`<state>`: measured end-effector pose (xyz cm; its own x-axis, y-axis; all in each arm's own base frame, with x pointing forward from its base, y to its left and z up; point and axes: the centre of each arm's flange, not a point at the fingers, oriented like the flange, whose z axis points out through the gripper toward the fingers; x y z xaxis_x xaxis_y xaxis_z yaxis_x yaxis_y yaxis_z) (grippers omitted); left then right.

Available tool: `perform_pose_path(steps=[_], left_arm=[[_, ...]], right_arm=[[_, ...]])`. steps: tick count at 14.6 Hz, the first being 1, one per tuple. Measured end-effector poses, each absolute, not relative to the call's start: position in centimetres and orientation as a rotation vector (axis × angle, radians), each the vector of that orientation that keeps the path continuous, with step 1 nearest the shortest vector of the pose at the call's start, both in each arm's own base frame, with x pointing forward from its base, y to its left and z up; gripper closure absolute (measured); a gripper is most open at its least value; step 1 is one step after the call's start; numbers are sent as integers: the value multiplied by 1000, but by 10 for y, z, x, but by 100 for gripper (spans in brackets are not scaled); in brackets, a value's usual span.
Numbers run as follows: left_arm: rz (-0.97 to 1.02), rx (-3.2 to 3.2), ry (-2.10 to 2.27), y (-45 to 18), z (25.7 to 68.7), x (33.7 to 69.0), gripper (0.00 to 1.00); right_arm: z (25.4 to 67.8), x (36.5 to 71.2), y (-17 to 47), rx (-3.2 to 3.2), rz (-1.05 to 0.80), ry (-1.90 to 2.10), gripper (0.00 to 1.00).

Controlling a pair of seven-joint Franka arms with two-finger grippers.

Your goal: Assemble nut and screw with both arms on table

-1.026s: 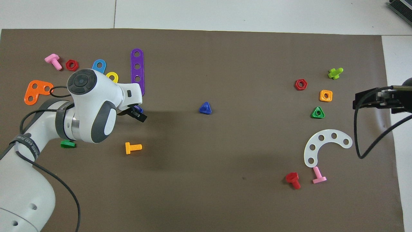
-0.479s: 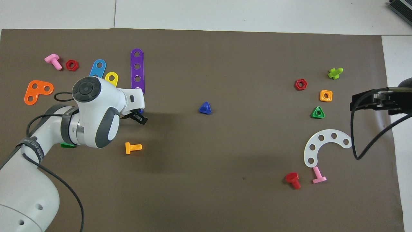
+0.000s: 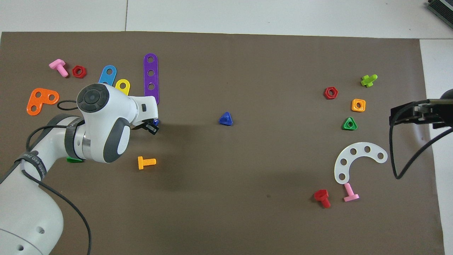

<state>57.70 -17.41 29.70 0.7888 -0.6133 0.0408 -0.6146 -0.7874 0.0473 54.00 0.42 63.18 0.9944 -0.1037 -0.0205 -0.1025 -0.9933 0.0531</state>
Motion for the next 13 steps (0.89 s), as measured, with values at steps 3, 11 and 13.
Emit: perform_pose_path(steps=[3,11,13], left_arm=[[36,2923,-980,-174,296,578,53],[-42,3053,-347,-213,363,608,53],[-51,3064,-189,-248,368,602,53]], right_arm=[[632,540,4,3086,-36,-159,0],[632,540,5,3086,-36,-156,0],[632,540,9,3087,-36,-147,0]])
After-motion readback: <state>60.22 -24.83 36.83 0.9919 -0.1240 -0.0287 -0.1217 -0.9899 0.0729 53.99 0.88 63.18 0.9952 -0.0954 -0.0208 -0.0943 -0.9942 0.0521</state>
